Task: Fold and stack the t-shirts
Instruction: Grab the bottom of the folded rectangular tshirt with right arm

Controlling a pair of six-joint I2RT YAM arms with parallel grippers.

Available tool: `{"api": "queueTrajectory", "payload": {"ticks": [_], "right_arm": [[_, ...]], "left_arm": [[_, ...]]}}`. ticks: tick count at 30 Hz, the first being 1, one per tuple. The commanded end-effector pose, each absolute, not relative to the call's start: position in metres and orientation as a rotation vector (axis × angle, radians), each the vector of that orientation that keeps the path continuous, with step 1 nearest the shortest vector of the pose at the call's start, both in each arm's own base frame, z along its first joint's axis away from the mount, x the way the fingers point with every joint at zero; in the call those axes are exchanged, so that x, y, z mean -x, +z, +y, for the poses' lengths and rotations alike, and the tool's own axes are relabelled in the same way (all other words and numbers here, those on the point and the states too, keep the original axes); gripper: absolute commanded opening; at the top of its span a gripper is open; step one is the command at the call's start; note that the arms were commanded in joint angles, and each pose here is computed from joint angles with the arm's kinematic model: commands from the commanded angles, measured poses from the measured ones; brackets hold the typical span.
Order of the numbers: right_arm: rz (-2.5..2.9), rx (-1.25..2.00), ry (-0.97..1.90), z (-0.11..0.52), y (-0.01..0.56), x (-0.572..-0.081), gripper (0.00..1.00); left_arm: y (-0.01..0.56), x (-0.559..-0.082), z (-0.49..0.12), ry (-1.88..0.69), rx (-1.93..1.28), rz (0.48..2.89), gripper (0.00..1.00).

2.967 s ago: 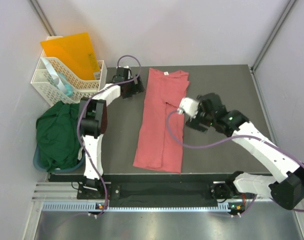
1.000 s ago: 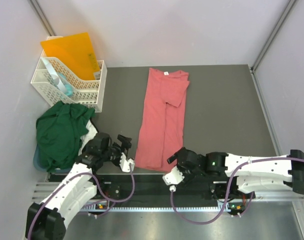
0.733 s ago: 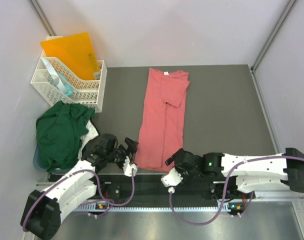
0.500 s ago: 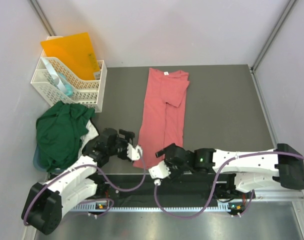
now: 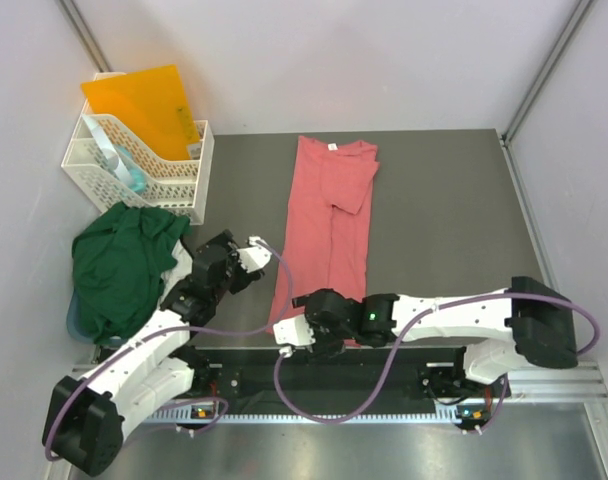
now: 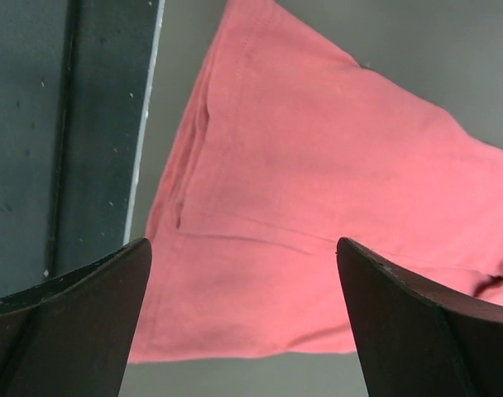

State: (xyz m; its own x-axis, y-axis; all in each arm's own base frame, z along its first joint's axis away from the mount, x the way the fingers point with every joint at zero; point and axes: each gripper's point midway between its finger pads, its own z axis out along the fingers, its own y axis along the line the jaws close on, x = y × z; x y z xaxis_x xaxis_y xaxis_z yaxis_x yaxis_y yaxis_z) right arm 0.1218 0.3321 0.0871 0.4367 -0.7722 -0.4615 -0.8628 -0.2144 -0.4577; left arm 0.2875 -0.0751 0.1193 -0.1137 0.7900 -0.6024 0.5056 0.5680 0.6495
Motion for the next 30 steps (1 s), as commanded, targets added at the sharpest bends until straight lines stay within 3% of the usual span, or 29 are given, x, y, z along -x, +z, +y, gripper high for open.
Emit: {"api": "queueTrajectory", "payload": {"ticks": [1,25,30], "right_arm": [[1.371,1.963,0.281,0.368,0.099,-0.114,0.93],[1.454,2.039,0.261,0.364,0.038,-0.11,0.91],[1.475,2.05,0.229,0.355,0.027,-0.115,0.86]], "left_arm": [[0.144,-0.297,-0.051,0.419,-0.818,1.846,0.94],[0.153,-0.328,0.008,0.288,-0.335,2.107,0.93],[0.157,-0.329,0.005,0.25,-0.322,2.101,0.93]]}}
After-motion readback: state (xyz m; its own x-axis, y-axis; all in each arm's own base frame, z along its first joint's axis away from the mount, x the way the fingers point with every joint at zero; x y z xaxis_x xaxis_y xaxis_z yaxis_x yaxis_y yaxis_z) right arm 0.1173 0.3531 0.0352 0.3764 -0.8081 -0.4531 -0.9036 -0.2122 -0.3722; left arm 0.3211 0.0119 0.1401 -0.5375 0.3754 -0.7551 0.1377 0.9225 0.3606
